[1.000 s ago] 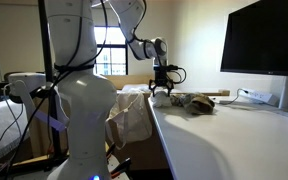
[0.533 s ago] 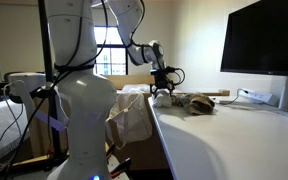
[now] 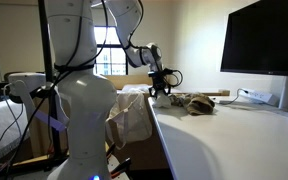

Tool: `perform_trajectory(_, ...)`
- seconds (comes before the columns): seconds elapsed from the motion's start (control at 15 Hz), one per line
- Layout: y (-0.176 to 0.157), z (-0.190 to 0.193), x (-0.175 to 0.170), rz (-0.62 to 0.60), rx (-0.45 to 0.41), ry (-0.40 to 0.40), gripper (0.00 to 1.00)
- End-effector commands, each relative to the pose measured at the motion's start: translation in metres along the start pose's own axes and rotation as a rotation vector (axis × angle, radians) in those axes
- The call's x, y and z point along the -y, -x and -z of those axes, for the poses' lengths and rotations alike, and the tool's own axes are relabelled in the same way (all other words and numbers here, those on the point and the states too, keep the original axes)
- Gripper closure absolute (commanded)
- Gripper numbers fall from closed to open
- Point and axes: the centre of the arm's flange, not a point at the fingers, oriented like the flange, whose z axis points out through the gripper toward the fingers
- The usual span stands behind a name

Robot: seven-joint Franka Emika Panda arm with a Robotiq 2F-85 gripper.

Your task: Put the white shirt in the bag

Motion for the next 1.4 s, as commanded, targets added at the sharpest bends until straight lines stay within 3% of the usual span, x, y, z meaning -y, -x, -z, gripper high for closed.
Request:
perform_trajectory(0.0,0.009,-0.001,0.009,-0.026,0.011,0.055,0.82)
perform_trajectory(0.07,0.011,0.005,0.01,-0.036,0.01,0.071,0.86)
perform_trajectory(0.53,0.018,0.055,0.029,-0.175,-0.046,0.195,0.85)
perform_trajectory(0.8,0.022,0.084,0.06,-0.202,-0.07,0.322,0.85)
perform_trajectory(1.33,0.018,0.117,0.165,0.015,-0.024,0.661,0.85)
